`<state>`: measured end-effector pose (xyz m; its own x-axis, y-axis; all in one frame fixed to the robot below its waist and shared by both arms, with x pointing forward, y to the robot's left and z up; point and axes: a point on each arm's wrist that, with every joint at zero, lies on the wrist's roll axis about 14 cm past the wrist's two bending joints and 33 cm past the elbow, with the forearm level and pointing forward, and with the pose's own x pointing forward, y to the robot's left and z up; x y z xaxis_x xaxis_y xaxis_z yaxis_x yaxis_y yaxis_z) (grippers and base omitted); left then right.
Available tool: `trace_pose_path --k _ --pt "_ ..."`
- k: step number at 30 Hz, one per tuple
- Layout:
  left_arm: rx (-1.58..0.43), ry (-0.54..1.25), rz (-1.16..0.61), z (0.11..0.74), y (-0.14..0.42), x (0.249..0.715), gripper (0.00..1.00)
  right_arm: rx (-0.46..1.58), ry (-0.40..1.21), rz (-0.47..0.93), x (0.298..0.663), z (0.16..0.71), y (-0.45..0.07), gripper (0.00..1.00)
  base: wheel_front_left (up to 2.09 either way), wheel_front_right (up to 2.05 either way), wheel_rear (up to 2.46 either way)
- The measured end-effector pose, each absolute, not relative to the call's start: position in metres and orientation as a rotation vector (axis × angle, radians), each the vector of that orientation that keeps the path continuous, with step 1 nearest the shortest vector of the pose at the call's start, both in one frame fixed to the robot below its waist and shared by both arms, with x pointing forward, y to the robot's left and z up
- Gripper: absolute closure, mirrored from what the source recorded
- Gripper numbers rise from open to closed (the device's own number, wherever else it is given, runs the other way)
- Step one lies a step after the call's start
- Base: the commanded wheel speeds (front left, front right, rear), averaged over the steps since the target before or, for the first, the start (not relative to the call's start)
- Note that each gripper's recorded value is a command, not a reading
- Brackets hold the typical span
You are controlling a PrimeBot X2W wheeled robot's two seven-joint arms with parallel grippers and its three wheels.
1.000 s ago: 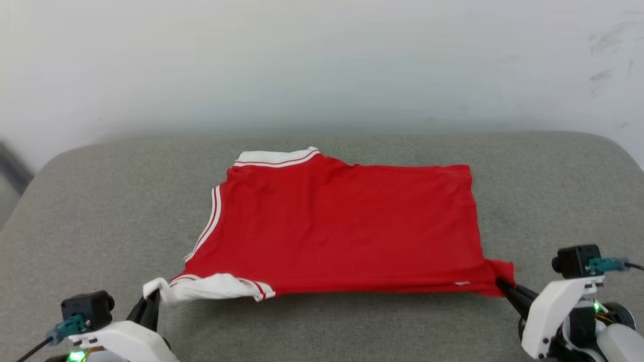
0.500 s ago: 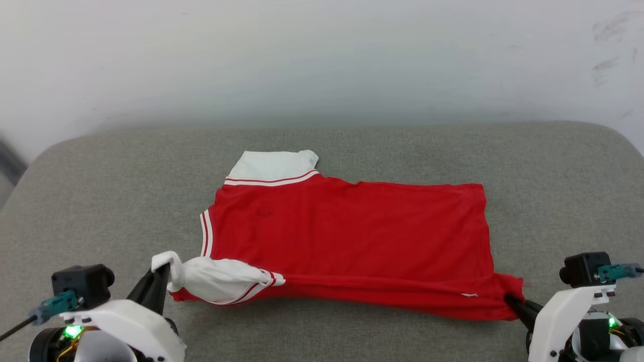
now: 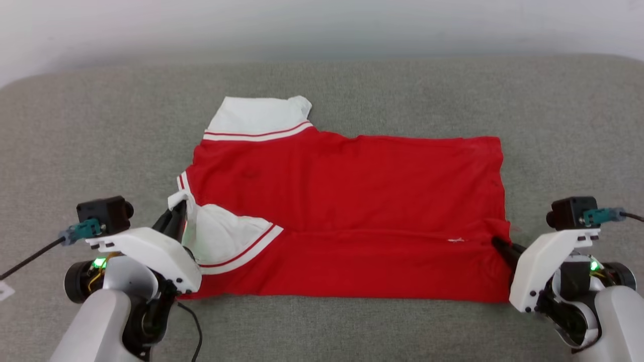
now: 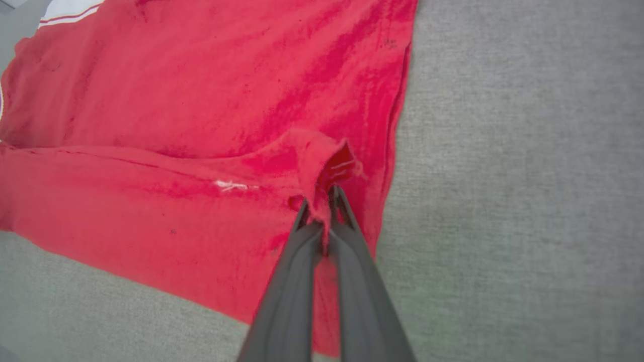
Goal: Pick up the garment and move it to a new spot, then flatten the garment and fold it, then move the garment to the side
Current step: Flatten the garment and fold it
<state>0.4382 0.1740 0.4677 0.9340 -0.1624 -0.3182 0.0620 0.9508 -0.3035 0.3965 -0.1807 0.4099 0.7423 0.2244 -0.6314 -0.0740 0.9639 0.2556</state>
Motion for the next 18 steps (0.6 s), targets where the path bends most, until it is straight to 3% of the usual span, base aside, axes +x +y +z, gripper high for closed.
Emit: trace_pose_path --k 5,6,7,8,9,10,11,18 --pt "-0.300 0.444 -0.109 0.430 0.173 0.452 1.00 0.211 0.737 0.165 0.410 0.393 -0.179 0.99 0.00 0.00 0.00" --pt "-0.299 0.464 -0.115 0.423 0.171 0.452 1.00 0.212 0.729 0.162 0.412 0.391 -0.179 0.71 0.00 0.00 0.00" --pt "-0.306 0.483 -0.116 0.417 0.169 0.452 0.91 0.213 0.725 0.159 0.413 0.390 -0.180 0.16 0.00 0.00 0.00" --pt "-0.315 0.497 -0.120 0.413 0.166 0.452 0.91 0.211 0.715 0.156 0.414 0.389 -0.181 0.16 0.00 0.00 0.00" --pt "-0.321 0.509 -0.121 0.410 0.164 0.451 0.50 0.214 0.707 0.156 0.414 0.389 -0.181 0.00 0.00 0.00 0.00" --pt "-0.322 0.512 -0.121 0.408 0.164 0.451 0.13 0.214 0.706 0.157 0.413 0.387 -0.180 0.00 0.00 0.00 0.00" --pt "-0.322 0.511 -0.116 0.407 0.165 0.450 0.00 0.206 0.695 0.162 0.412 0.388 -0.179 0.00 0.00 0.00 0.00" --pt "-0.332 0.481 -0.094 0.418 0.174 0.444 0.00 0.174 0.493 0.181 0.415 0.422 -0.180 0.00 0.00 0.00 0.00"
